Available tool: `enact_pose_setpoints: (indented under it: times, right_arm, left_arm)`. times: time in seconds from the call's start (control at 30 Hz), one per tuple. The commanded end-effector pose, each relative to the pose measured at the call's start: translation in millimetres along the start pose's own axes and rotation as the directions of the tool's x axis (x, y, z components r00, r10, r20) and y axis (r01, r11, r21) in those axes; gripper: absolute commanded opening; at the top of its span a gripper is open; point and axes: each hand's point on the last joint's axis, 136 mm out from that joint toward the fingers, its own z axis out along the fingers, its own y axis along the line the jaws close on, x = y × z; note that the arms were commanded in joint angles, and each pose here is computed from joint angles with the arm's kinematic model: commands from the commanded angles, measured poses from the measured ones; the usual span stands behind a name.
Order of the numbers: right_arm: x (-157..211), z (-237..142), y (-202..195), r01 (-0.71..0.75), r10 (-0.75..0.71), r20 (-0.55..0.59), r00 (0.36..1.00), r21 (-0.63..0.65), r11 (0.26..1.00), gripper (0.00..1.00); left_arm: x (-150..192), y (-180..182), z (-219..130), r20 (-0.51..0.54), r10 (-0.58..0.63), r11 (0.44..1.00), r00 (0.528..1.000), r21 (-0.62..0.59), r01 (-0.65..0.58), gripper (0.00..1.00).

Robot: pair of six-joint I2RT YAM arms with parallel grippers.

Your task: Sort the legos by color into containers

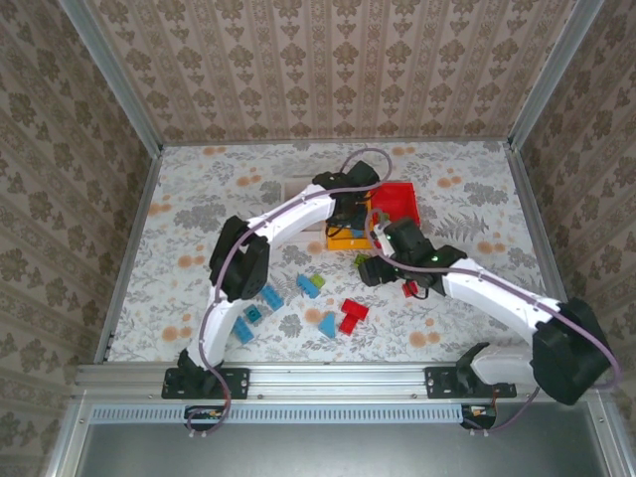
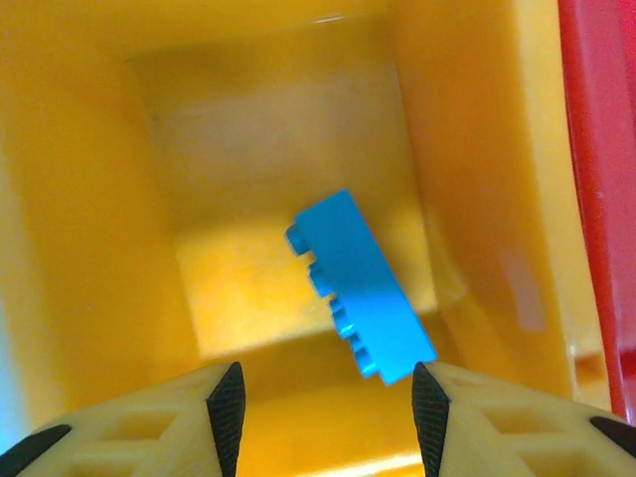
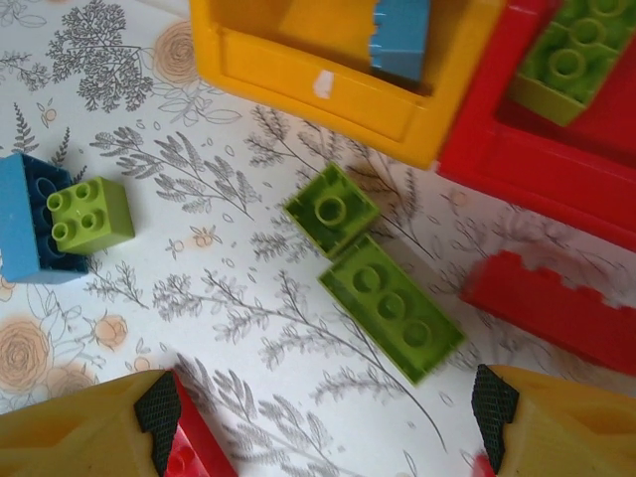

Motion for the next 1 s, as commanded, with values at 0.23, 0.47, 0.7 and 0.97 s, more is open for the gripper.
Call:
enact_pose_setpoints:
  times: [0.23,0.47,0.7,0.97]
  right_arm:
    - [5,42,-1,0.142,-0.137,-0.152,0.979,0.024,0.99,0.85]
    - [16,53,-14,0.282,-0.259,-0.265,0.929,0.054,0.958,0.85]
    - [22,67,-24,0.331,-0.29,-0.35,0.891,0.064,0.941,0.83]
    - [37,78,-25,0.322,-0.274,-0.429,0.861,0.041,0.946,0.71]
  left_arm:
    - [12,51,-99,0.151,-0.11,0.994,0.982,0.044,0.105,0.5]
    - [40,69,-117,0.174,-0.129,0.987,0.976,0.119,0.109,0.51]
    - [54,78,-128,0.181,-0.141,0.981,0.973,0.158,0.113,0.52]
    - [53,80,-132,0.186,-0.147,0.98,0.972,0.158,0.118,0.51]
